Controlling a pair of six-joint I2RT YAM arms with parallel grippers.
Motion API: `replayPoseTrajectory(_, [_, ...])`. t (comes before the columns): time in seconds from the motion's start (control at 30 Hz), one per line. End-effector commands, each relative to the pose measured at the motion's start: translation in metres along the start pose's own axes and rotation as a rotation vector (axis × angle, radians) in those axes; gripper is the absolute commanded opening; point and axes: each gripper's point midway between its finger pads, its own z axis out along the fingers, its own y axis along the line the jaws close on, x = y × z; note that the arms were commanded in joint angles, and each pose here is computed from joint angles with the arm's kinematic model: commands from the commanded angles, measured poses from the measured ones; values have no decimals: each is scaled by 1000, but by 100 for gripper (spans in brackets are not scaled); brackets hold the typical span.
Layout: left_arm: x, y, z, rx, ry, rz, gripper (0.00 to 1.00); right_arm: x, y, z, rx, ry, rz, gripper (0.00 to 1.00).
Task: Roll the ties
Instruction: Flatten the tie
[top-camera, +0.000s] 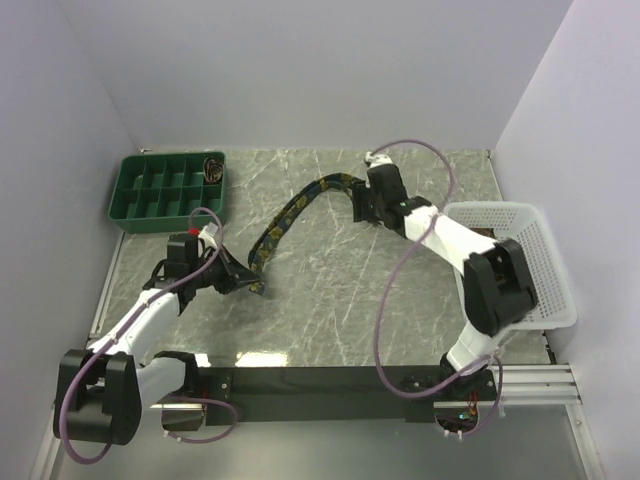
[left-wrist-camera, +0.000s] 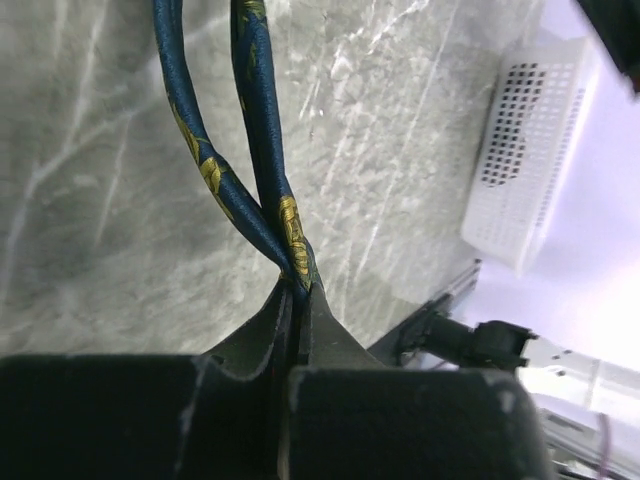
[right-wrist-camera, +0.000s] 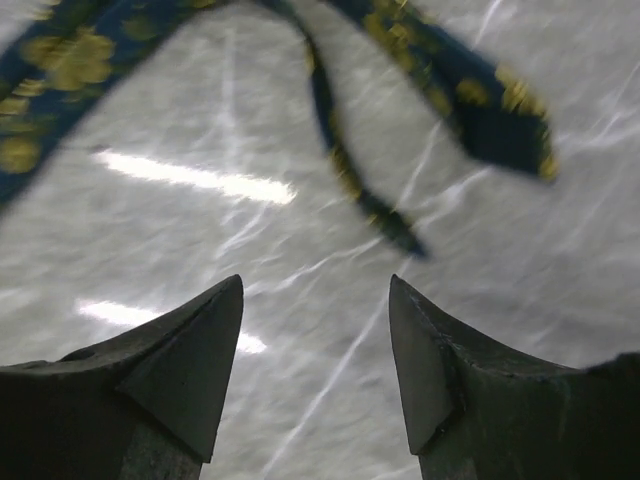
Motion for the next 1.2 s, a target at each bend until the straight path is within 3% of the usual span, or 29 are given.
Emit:
replayPoseTrajectory(0.0, [-14,-1,-6,-50,-27,111,1,8,-34,18,140,122,-289,68])
replayPoseTrajectory(0.1, [-18,2,-7,-83,-15,156,1,-8,-33,31,113,111,-410,76])
replayPoseTrajectory(0.17, [-19,4,-8,-102,-3,187,1,-15,-23,36,49,92,-450,76])
replayPoseTrajectory(0.4, [-23,7,-9,-129,1,234,1,-8,-6,67,-72,161,-567,66])
replayPoseTrajectory(0.6, [-23,9,-8,-133,-5,234,1,12,-12,93,-89,265,-578,54])
replayPoseTrajectory(0.77, [-21,13,-6,-137,5,224,1,5,-27,103,-25,252,-567,31])
replayPoseTrajectory(0.83, [-19,13,-5,-134,12,218,1,-4,-35,105,0,228,-549,14])
replayPoseTrajectory(0.93, [-17,9,-7,-118,24,224,1,-30,-49,103,42,154,-502,4])
replayPoseTrajectory(1.17, [-2,-4,-10,-42,93,220,1,-65,-84,112,127,91,-431,0])
